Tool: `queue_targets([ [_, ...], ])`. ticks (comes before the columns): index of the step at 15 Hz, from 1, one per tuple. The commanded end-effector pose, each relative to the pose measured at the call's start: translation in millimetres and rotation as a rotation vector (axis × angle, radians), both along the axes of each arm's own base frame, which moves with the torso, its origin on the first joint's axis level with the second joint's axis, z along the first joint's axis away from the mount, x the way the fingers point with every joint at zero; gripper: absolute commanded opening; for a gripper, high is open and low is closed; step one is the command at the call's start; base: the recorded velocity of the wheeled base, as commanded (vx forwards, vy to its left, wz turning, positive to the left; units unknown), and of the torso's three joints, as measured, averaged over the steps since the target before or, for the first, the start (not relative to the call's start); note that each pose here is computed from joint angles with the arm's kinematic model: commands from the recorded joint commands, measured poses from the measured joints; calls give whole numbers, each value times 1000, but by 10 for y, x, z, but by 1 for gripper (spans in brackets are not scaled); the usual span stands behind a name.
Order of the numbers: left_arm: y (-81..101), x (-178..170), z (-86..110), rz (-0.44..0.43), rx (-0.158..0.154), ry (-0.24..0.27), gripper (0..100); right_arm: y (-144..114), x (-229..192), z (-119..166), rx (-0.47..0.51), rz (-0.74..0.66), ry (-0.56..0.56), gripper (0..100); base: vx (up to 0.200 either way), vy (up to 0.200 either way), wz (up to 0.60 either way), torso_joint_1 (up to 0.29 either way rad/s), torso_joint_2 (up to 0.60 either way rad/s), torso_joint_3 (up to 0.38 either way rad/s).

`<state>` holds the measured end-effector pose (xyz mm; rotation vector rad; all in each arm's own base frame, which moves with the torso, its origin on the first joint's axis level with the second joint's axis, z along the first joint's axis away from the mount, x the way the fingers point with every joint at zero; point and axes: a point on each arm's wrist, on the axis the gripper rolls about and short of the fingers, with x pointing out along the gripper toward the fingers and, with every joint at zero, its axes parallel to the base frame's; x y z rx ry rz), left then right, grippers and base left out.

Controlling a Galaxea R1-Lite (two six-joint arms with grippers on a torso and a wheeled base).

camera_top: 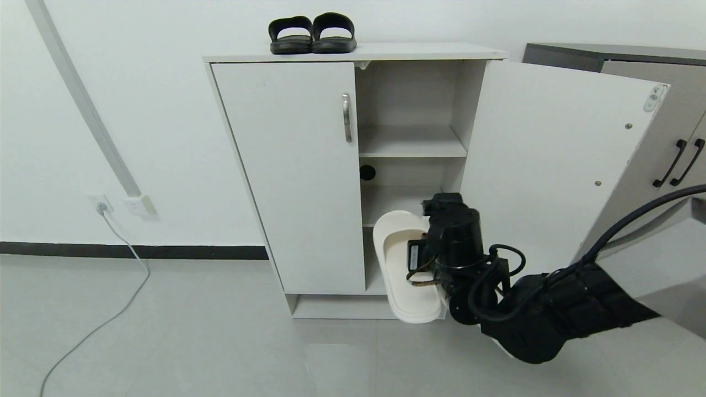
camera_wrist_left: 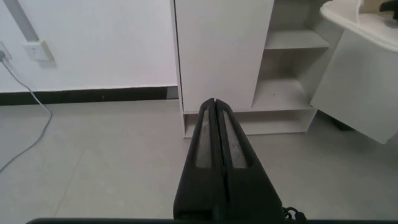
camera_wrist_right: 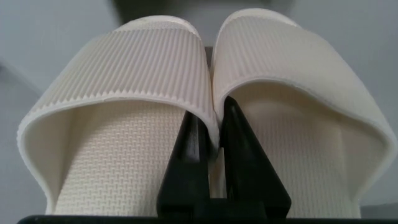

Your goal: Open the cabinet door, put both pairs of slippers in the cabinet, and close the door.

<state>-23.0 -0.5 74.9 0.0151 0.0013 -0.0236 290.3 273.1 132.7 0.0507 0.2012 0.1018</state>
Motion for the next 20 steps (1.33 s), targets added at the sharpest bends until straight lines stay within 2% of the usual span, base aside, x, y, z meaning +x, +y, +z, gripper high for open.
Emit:
queue_targets([
  [1, 0, 2, 1, 1, 0, 3, 0, 40, -14, -90, -16, 14, 17, 0, 0, 0, 0, 0, 0, 0],
  [8, 0, 4, 1, 1, 0, 5, 0, 186, 31, -281, -37, 24, 37, 0, 0, 0, 0, 0, 0, 0],
  [16, 0, 2, 1, 1, 0, 3, 0, 185, 167, -471, -64, -10, 60, 0, 0, 0, 0, 0, 0, 0],
  [20, 0, 4, 1, 1, 0, 5, 0, 171, 245, -518, -67, -26, 64, 0, 0, 0, 0, 2, 4, -154],
])
